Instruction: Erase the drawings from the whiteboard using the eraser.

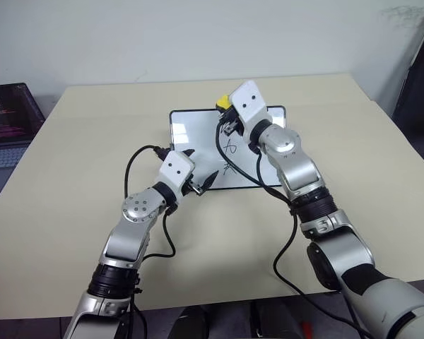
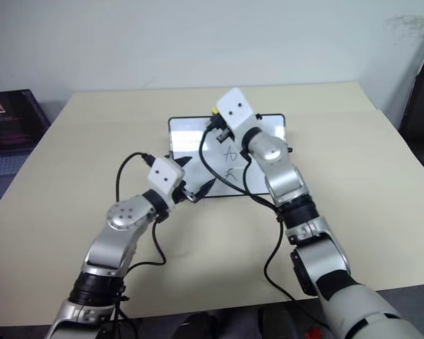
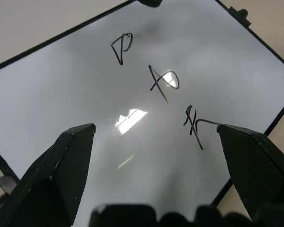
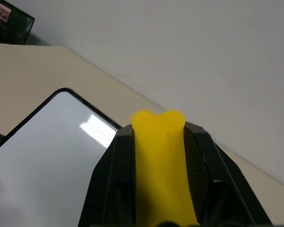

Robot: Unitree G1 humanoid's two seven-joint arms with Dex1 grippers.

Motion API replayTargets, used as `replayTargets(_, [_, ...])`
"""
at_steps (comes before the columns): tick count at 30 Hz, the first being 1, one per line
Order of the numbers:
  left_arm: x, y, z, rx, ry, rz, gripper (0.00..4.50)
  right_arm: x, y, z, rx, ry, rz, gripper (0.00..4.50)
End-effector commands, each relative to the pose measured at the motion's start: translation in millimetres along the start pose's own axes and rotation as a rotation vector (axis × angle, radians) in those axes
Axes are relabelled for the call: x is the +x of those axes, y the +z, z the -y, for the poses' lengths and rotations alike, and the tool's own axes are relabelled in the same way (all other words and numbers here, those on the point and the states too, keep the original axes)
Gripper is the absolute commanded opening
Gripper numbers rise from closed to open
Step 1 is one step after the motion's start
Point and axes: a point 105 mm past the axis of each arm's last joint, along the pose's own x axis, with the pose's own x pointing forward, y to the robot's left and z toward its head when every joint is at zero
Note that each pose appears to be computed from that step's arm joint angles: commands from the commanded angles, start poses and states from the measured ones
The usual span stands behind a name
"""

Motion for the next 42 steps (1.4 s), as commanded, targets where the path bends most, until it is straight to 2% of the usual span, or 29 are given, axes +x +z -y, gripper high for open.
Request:
replayTargets(1, [2.7, 12.4, -1.0, 0.025, -0.007, 0.038, 4.5, -1.2, -6.1, 8.1, -0.017, -0.032, -0.024, 1.07])
replayTargets(8, [-0.4, 13.5, -3.2, 0.035, -0.006, 0.036, 4.5, 3.8, -32.1, -2.1, -0.049, 0.001, -0.12, 1.07])
replayTargets(17, [-8.2, 9.5, -3.1, 0.035, 0.009, 0.021, 4.5, 8.4, -38.3, -22.4, -0.024, 0.048, -0.139, 1.07])
replayTargets(30, [-12.5, 2.8, -4.4, 0.03, 0.032, 0.006, 4.5, 14.9, -20.2, -45.1, 0.003, 0.108, -0.079, 1.07])
replayTargets(35, [-11.7, 1.1, -3.6, 0.027, 0.031, 0.006, 4.5, 13.3, -3.6, -36.7, 0.012, 0.082, -0.017, 1.07])
replayTargets(38, [-9.4, -0.1, -2.8, 0.022, 0.024, 0.008, 4.5, 8.5, 12.2, -21.3, 0.024, 0.036, 0.041, 1.07])
replayTargets(42, [-7.0, 0.3, -1.9, 0.022, 0.014, 0.012, 4.5, 5.3, 14.8, -8.0, 0.009, -0.016, 0.055, 1.07])
